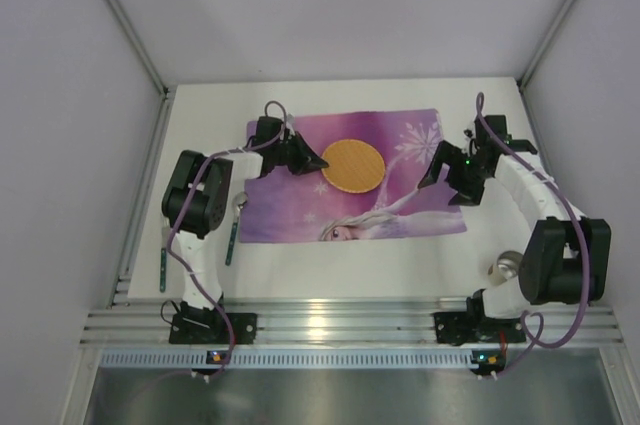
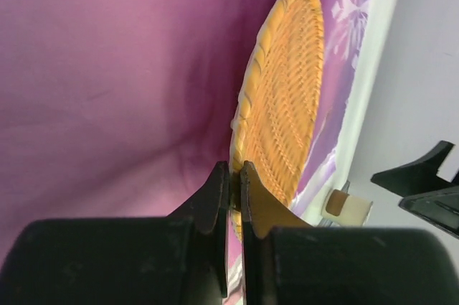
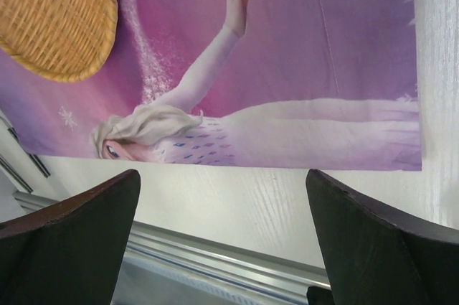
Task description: Set the dinner table for one person
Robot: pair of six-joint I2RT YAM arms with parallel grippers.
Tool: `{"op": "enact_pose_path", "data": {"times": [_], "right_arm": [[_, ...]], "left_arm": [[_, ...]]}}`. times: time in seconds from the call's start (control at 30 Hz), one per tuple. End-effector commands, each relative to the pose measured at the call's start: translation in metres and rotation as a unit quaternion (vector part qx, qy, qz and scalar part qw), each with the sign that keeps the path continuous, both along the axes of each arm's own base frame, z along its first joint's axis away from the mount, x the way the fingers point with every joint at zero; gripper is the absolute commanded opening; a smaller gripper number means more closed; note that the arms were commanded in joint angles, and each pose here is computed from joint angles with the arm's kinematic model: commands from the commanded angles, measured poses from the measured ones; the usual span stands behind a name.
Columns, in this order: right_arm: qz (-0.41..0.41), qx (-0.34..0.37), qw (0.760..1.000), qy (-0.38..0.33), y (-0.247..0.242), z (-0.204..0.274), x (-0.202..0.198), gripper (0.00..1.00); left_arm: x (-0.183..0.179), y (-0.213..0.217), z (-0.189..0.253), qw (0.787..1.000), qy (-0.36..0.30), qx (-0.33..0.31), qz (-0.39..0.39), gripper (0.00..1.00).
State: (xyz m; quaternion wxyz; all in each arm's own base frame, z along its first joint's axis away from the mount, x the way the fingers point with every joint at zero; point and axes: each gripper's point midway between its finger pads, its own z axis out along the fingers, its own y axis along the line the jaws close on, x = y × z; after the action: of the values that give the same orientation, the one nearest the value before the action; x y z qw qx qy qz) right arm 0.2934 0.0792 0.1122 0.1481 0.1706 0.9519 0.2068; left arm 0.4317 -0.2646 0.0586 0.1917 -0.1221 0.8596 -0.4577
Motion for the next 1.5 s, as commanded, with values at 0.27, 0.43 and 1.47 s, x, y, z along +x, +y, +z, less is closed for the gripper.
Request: {"op": "enact_pose_path", "data": {"times": [0.27, 0.43, 1.47], "right_arm": [[0.014, 0.006, 0.999, -0.031, 0.002, 0.011, -0.002, 1.0], [0.015, 0.005, 1.0, -0.027, 0.002, 0.007, -0.005, 1.0], [0.017, 0.017, 1.0, -0.004, 0.005, -0.014, -0.008, 1.0]], "left_arm": [[-0.023, 0.057, -0.013, 0.983, 0.004, 0.181, 0.036, 0.29], [-0.012, 0.081, 0.039, 0.974, -0.041, 0.213, 0.062, 0.78], [-0.128, 0.269, -0.037, 0.865, 0.131, 0.47, 0.117, 0.55]]}}
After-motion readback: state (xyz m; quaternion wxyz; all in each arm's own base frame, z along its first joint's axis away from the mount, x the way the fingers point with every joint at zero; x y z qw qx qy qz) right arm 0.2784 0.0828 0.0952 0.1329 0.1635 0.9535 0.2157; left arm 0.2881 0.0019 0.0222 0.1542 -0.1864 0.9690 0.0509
